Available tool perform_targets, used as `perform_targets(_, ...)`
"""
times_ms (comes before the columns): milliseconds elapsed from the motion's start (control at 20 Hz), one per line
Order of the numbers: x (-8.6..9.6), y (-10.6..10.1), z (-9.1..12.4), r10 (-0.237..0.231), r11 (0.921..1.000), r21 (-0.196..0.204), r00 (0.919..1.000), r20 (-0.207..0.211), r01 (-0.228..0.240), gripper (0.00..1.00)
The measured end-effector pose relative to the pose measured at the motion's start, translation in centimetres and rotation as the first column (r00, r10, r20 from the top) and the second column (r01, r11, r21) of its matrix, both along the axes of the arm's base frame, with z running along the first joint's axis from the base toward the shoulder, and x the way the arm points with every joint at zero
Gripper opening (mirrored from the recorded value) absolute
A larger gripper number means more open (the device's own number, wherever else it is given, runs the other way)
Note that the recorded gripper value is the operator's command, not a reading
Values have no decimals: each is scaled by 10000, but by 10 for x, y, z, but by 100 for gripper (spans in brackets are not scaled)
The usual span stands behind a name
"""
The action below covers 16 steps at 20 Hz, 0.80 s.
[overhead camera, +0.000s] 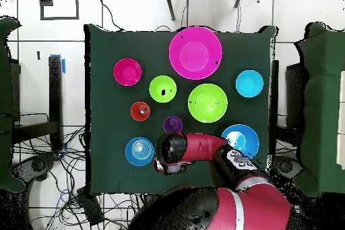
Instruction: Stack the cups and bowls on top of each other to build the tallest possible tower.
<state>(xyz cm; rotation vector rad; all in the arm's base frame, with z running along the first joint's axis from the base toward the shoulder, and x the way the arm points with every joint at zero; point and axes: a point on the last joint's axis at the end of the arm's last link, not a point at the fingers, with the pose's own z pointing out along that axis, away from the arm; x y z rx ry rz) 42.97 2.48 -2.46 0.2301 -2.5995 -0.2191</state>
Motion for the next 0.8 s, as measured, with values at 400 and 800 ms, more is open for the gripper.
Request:
perform_targets(400, 0, 10, 1, 251, 9997, -40, 9997, 16, -251, 100)
perform_targets(800, -1, 8, 1, 220, 9997, -55, 9998, 1, -220, 100)
